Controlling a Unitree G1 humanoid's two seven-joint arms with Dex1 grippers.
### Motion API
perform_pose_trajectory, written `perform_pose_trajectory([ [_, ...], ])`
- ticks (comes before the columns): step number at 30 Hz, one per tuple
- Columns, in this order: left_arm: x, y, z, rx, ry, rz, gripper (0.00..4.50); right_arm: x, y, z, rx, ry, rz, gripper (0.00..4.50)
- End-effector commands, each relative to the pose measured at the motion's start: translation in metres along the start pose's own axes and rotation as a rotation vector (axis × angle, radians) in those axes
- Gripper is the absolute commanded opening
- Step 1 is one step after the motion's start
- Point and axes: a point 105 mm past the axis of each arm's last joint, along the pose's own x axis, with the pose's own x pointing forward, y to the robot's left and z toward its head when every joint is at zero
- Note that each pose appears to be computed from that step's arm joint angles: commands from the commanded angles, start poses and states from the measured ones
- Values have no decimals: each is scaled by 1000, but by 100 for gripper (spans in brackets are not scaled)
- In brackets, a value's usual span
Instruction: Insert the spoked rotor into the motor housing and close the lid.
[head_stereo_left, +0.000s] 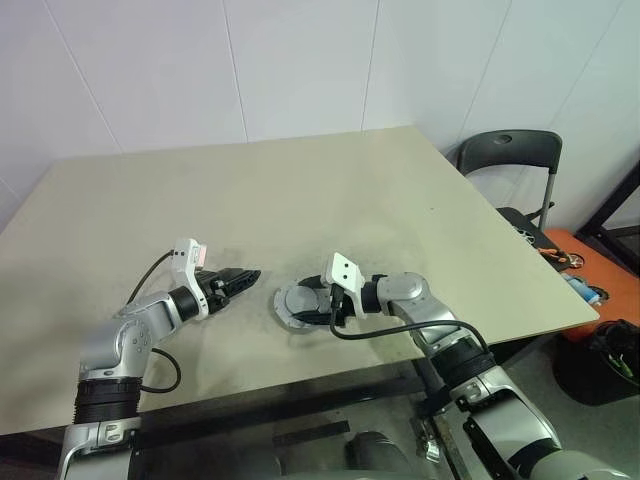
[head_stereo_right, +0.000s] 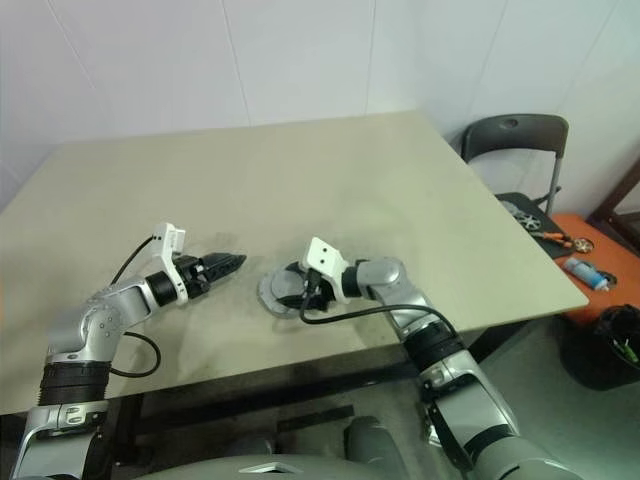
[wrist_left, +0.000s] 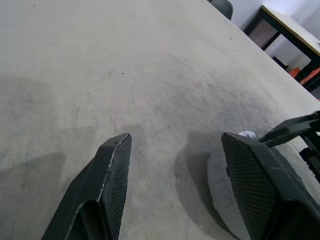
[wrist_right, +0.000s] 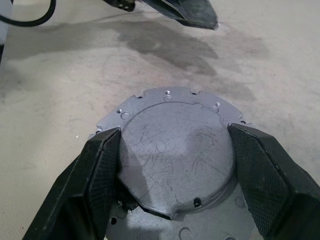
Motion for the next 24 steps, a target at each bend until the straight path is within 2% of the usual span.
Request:
perform_pose_trajectory([
  [1, -3, -6, 13, 35, -40, -16, 306, -15, 8, -56, 110, 186, 9, 323],
  [5, -2, -6, 11, 35, -36, -15, 306, -19, 16, -57, 80, 198, 38, 323],
  [11, 0, -7, 10, 31, -40, -18, 306, -29, 11, -64, 107, 235, 9, 323],
  [15, 2, -9, 10, 32, -41, -26, 306, -21, 5, -67, 115, 244, -46, 323],
  [20, 8, -19, 14, 45, -49, -68, 306, -10, 4, -74, 110, 278, -79, 323],
  [24, 15, -37, 25, 84, -60, -144, 306, -12, 7, -88, 178, 317, -99, 323],
])
